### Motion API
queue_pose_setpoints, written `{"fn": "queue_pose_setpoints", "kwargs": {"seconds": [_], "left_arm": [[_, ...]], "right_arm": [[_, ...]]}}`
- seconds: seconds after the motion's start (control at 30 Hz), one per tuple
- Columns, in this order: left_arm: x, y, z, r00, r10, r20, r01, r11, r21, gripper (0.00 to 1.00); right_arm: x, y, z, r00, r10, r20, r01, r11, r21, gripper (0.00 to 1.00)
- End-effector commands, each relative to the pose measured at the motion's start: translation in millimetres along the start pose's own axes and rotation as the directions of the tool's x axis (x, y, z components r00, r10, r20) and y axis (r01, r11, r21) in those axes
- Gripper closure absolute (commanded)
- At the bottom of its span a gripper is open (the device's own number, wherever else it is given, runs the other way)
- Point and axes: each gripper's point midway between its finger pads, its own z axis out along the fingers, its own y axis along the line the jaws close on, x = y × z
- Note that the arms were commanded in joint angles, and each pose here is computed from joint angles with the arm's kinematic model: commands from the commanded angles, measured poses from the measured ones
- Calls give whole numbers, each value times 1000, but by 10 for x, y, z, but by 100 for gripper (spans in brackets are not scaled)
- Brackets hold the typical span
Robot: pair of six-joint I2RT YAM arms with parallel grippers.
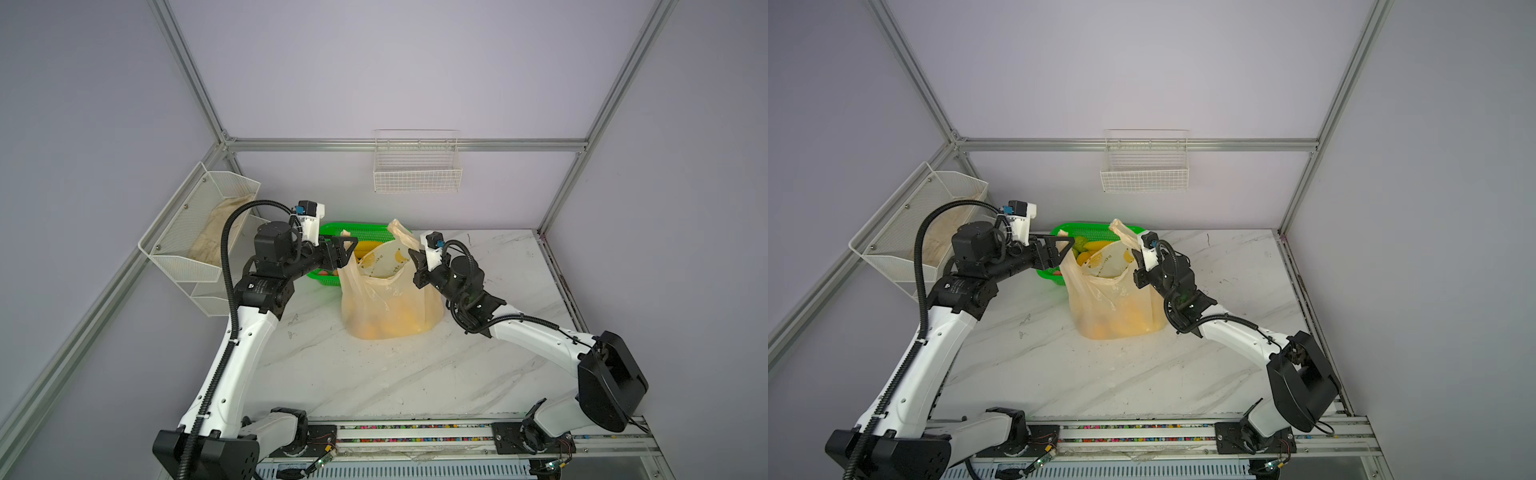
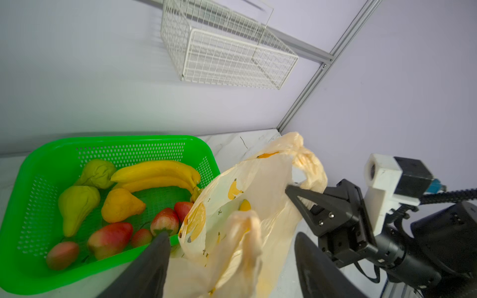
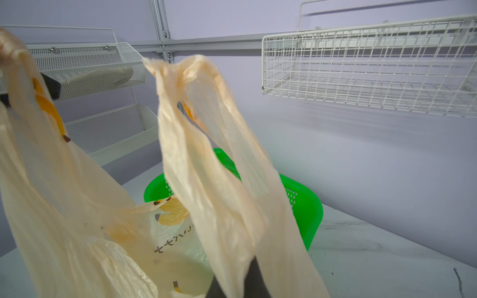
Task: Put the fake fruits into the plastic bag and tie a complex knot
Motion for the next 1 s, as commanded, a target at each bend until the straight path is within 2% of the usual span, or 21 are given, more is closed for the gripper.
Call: {"fn": "queue_pose_setpoints", "kwargs": {"seconds": [0.0,0.1,0.23,0.33,0.43,0.5,0.67,0.83,0.97], "left_arm": [[-759,-334,-423,940,283,193,-258,955,-145,23],[-877,-567,-400,919,334,209,-307,940,-151,22],[-838,-1029,-177,923,336,188,-337,941,-28,21],[-757,-1191,79,971,193,139,-208,973,102,21],[-715,-1344,299,992,86,90,-104,972,209,20],[-661,-1311,503,995,78,56,-88,976,202,20],[-590,-1160,745,991,133,11,-133,983,123,19],[-467,-1070,895,983,182,-32,-179,979,97,18],[-427,-994,910,978,203,-46,-200,978,62,21]], "right_arm": [[-110,35,6,996,67,53,-66,998,-25,100],[-109,24,14,995,77,56,-76,997,-19,100],[-84,11,16,995,86,53,-85,996,-13,100],[-89,-2,3,994,87,59,-86,996,-6,100],[-88,-5,-11,994,90,65,-90,996,-7,100],[-79,-7,-17,994,92,64,-92,996,-7,100],[-108,5,-35,993,94,72,-93,996,-13,100],[-126,2,-45,993,92,74,-91,996,-11,100],[-138,-2,-49,993,91,75,-91,996,-8,100]]}}
